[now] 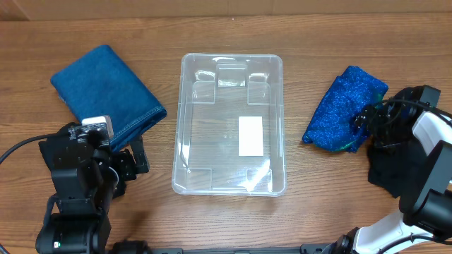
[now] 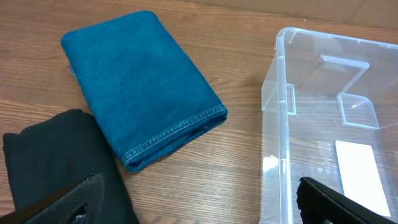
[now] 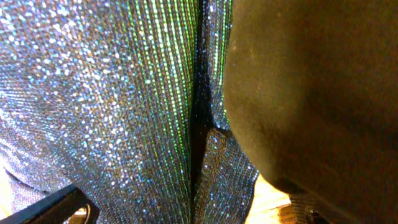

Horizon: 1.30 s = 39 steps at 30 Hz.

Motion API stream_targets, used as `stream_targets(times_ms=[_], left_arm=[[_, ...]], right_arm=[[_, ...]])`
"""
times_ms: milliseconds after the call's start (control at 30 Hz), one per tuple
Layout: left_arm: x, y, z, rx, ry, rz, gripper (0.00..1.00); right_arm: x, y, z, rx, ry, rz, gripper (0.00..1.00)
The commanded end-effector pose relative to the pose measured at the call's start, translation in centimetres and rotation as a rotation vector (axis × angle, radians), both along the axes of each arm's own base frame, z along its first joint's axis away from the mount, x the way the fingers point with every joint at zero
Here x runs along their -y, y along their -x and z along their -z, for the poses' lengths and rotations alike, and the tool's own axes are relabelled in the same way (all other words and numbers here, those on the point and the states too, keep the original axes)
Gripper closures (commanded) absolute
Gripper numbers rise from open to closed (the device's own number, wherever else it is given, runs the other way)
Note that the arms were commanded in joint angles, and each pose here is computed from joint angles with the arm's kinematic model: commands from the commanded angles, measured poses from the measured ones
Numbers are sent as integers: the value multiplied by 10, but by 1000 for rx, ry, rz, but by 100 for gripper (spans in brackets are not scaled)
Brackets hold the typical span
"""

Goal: Pack container
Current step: 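Grasp the sparkly blue cloth with the right gripper, then lift the blue cloth and lower it into the bin's left side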

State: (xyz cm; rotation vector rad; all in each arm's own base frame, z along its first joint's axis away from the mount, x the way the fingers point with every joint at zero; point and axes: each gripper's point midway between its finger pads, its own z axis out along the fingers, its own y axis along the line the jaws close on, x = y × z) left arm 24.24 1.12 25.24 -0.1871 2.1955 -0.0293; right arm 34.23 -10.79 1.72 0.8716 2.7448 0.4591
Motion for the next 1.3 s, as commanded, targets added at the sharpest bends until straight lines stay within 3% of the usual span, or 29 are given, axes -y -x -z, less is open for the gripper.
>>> stream_targets(times_ms=[0, 167, 333, 367, 433, 467, 533, 600, 733, 833, 933, 1000, 1100, 1267], left_arm=[[-1, 0, -13, 34, -2, -8, 0], [-1, 0, -13, 34, -2, -8, 0], [-1, 1, -12, 27, -2, -8, 0], [-1, 1, -12, 27, -2, -8, 0], [-1, 1, -12, 27, -2, -9, 0], [-1, 1, -12, 27, -2, -8, 0], [-1, 1, -12, 27, -2, -8, 0], [-1, 1, -12, 27, -2, -8, 0], [-1, 1, -12, 27, -2, -8, 0], [-1, 1, -12, 27, -2, -8, 0], [-1, 1, -12, 27, -2, -8, 0], [-1, 1, -12, 27, -2, -8, 0], [-1, 1, -12, 27, -2, -8, 0], [-1, 1, -12, 27, -2, -8, 0]], right_arm=[[-5, -9, -10, 39, 28, -18, 0], [-29, -30, -9, 85, 41, -83, 0], [-30, -28, 14, 34, 11, -51, 0], [-30, -27, 17, 28, 7, -52, 9], [-30, -28, 17, 31, 7, -52, 37], [-31, -29, 16, 38, 3, -53, 60], [-37, -34, 12, 65, -32, -64, 72], [-49, -40, 4, 110, -106, -84, 96], [-67, -56, -32, 198, -231, -124, 96], [-74, -68, -94, 292, -267, -174, 96], [-88, -70, -187, 452, -205, -287, 96], [-115, -56, -250, 556, -161, -379, 96], [-173, -28, -304, 679, -142, -542, 96], [-288, 20, -318, 708, -222, -861, 96]])
